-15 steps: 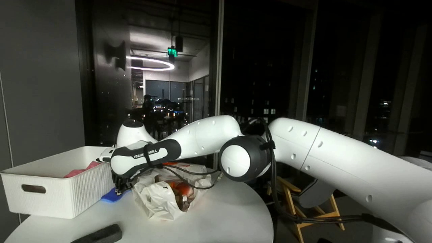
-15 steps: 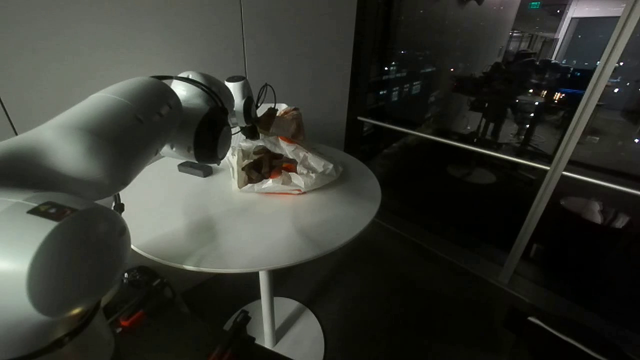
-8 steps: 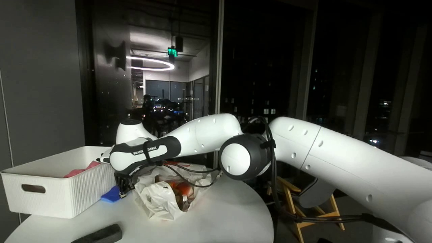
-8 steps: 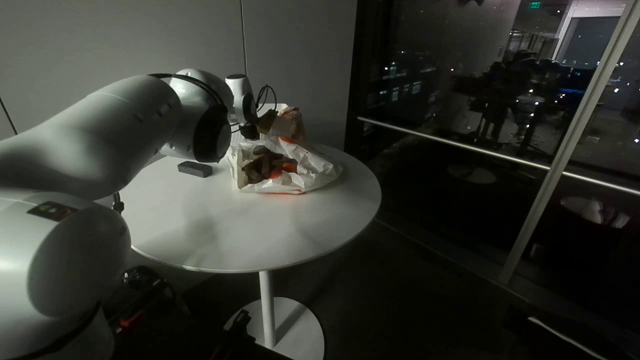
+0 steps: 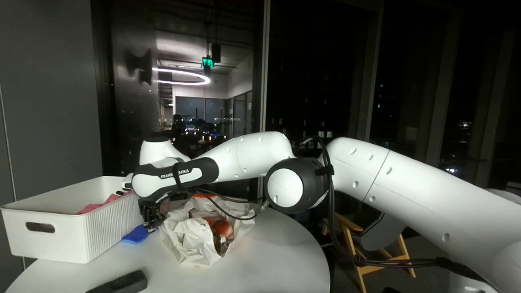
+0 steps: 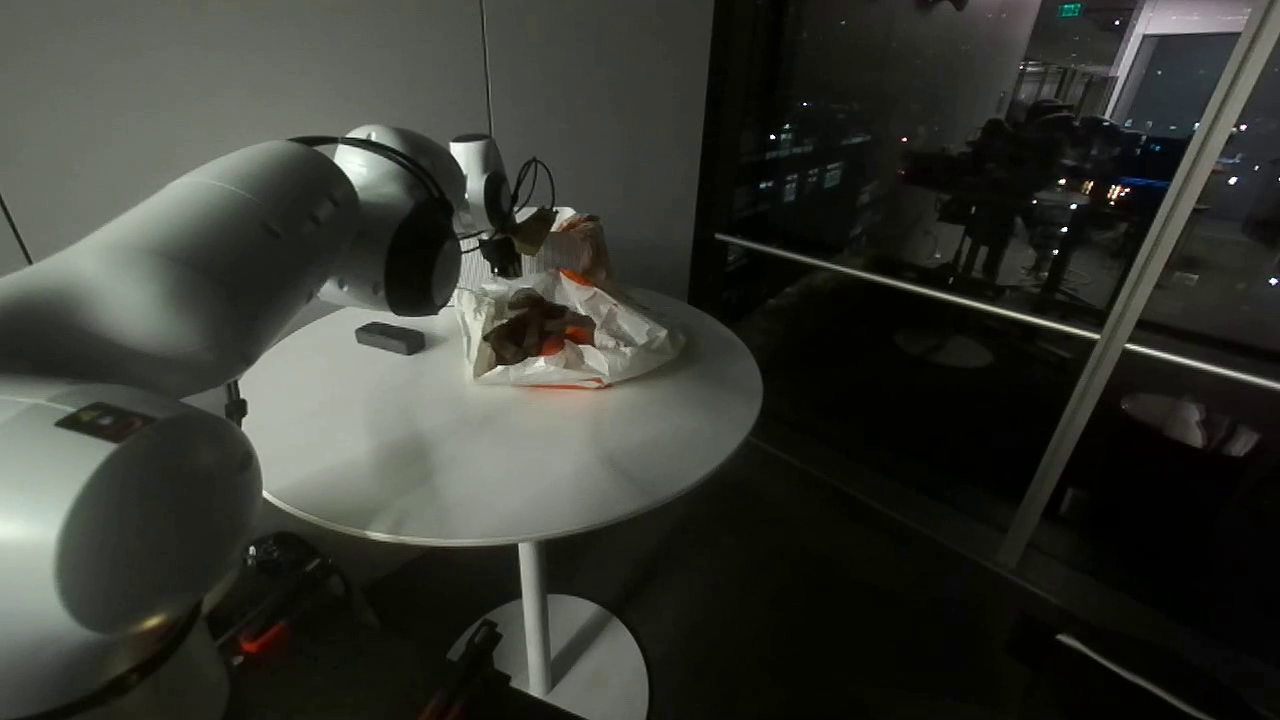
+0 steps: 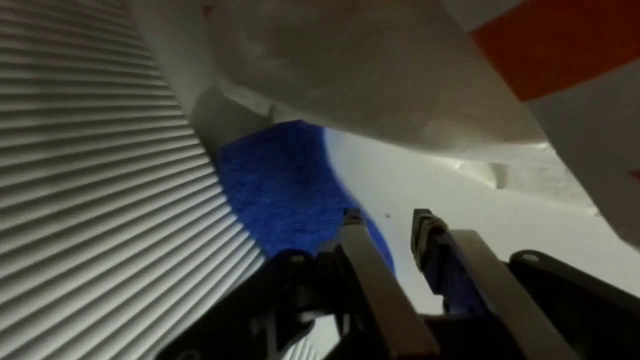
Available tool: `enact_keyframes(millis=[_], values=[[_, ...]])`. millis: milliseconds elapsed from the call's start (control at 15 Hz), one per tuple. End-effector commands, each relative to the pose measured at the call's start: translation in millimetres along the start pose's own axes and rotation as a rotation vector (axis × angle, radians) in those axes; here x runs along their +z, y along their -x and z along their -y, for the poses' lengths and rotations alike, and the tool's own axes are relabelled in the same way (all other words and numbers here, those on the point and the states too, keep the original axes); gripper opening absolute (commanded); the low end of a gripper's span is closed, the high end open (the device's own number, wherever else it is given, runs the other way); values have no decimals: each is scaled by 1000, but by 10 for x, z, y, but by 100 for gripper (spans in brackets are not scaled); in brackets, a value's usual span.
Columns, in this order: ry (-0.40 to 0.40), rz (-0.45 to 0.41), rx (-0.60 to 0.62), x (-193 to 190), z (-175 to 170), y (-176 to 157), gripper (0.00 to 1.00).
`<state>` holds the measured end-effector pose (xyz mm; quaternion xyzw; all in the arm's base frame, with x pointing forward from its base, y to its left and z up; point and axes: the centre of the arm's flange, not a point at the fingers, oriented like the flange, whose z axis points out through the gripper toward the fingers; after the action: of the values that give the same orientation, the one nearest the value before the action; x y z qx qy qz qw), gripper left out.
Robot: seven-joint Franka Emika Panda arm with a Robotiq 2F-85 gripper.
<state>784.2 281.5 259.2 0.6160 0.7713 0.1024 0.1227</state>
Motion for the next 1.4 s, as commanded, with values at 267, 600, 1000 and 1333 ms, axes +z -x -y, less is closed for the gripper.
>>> enact_keyframes(millis=[267, 600, 1000, 1333], values=[[210, -45, -23, 4, -305, -233, 44], [185, -62, -22, 306, -228, -265, 24], [138, -68, 3, 282, -196, -182, 5], [70, -57, 47, 232, -187, -83, 10]])
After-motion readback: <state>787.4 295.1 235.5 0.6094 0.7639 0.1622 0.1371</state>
